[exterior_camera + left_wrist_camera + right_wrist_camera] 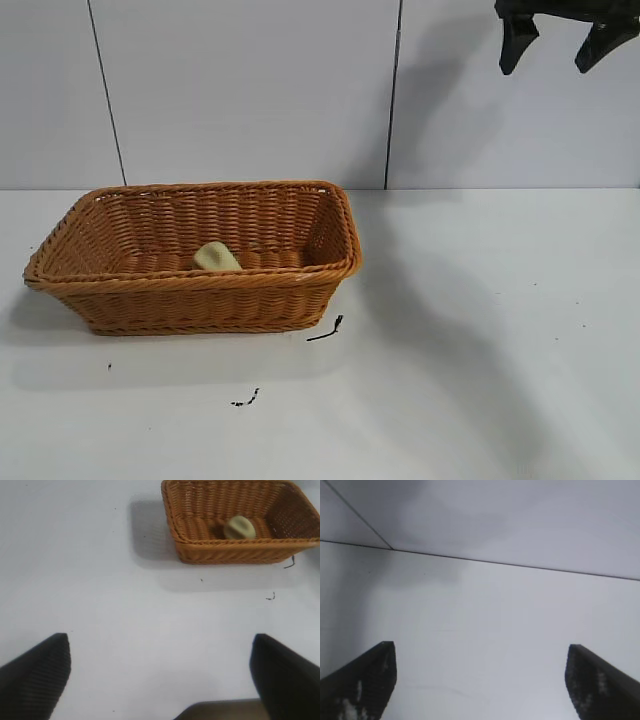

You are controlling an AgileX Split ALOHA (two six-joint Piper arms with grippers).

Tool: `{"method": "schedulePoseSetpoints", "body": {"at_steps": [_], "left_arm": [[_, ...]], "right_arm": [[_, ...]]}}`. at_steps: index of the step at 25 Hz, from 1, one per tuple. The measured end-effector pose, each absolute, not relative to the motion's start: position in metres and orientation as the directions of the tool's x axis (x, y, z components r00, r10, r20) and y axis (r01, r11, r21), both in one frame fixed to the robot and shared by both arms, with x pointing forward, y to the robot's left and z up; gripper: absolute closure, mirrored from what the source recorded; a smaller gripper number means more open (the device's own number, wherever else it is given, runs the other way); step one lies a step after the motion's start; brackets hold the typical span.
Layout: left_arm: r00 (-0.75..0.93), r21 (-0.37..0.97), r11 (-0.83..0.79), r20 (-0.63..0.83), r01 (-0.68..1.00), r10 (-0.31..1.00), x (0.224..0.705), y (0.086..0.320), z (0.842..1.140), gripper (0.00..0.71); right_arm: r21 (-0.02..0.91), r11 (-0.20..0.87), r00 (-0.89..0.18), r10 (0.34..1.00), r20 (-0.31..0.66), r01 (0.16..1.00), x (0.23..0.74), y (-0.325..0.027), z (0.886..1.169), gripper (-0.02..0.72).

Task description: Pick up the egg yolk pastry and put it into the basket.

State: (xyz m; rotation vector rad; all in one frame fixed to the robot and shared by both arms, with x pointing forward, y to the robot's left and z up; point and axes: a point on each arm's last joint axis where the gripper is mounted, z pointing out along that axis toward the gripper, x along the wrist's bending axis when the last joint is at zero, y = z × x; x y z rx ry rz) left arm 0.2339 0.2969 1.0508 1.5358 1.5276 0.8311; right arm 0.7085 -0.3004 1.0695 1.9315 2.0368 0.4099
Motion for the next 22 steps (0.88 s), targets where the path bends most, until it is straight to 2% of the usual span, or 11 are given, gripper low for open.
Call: {"method": "schedulePoseSetpoints", "body": {"at_steps": [4, 10, 16, 22], "left_arm": [[0.056, 0.881, 0.048, -0.083, 0.47, 0.995, 0.234, 0.297, 1.051, 0.015], [0.056, 0.881, 0.048, -0.083, 0.47, 0.995, 0.234, 0.297, 1.051, 0.015], [0.056, 0.881, 0.048, -0.083, 0.47, 0.995, 0.234, 0.297, 1.051, 0.015], [0.056, 0.881, 0.048, -0.083, 0.47, 0.995, 0.234, 0.297, 1.051, 0.015]], "right_arm": [[0.354, 0.053, -0.049, 0.999, -0.02, 0.934, 0.666, -0.3, 1.081, 0.07], [0.32, 0.053, -0.05, 0.999, -0.018, 0.946, 0.577, -0.3, 1.105, 0.07], [0.363, 0.056, -0.049, 0.998, -0.028, 0.93, 0.477, -0.3, 1.121, 0.07], [0.411, 0.056, -0.048, 0.998, -0.031, 0.91, 0.39, -0.3, 1.105, 0.07]]}}
